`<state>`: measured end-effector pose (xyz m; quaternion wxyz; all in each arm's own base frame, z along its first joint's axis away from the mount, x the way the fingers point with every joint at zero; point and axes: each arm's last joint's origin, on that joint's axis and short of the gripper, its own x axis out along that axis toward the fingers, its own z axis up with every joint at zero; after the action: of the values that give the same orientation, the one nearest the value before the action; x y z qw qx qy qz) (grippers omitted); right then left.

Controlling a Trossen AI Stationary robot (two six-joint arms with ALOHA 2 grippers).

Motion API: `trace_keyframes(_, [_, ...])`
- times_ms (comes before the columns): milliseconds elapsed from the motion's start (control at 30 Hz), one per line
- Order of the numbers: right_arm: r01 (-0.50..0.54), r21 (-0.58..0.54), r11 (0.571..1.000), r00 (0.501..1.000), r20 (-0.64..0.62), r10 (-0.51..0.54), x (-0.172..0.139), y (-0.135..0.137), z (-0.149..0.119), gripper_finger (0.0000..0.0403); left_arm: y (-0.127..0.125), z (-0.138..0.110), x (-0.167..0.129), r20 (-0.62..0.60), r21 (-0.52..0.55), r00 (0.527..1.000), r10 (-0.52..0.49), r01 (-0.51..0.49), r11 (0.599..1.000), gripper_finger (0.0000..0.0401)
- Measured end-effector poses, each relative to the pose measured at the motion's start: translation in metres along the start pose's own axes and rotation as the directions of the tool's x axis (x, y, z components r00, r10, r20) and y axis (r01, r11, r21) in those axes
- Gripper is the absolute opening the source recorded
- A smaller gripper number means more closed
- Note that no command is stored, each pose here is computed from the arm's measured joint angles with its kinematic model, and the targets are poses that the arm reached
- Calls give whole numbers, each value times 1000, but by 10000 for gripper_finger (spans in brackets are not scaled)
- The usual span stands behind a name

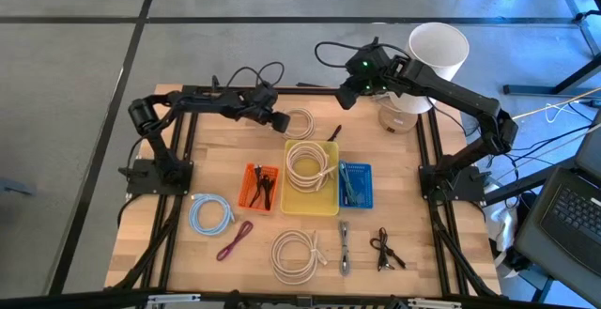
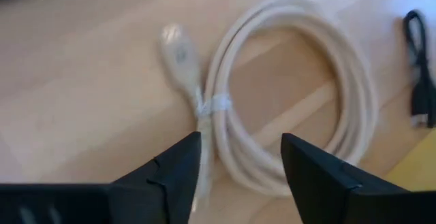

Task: Pick & Place USB Port
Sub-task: Put the white usb cable into the yellow bin

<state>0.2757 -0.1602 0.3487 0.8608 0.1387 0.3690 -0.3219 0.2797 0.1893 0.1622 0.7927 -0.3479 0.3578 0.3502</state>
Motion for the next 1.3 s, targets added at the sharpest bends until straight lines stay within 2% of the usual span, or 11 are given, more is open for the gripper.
trace_keyframes(100, [-1,0,1000,1000,3,1,0,0,0,148,-6,12,-5,8,35,1000,4,-4,999,222])
trace_keyframes(233, [-2,-1,1000,1000,2,2,0,1,0,148,-8,21,1,-20,22,1000,19,-18,1000,235])
trace_keyframes(433, [-15,-15,1000,1000,-2,15,-1,7,-1,148,-3,6,29,-179,-8,983,29,-31,999,227])
trace_keyframes(600, [-23,-48,999,1000,-2,23,-1,11,-2,149,-5,-1,41,-213,-30,976,38,-46,998,214])
trace_keyframes(733, [-27,-55,998,1000,-2,27,-1,13,-3,149,-7,-3,43,-202,-17,977,71,-76,997,181])
trace_keyframes(867, [-25,-55,998,999,-23,23,5,12,-9,149,-9,2,40,-193,-16,977,87,-92,996,111])
trace_keyframes(967, [-21,-61,998,998,-62,17,12,13,-18,149,-14,11,41,-164,6,985,55,-55,998,53])
trace_keyframes(1133, [-15,-57,998,990,-144,7,27,15,-38,149,-23,33,33,-113,65,993,33,-26,998,50])
trace_keyframes(1300, [-8,-49,999,979,-203,-2,37,16,-55,149,-27,66,10,-89,157,990,105,-90,983,50])
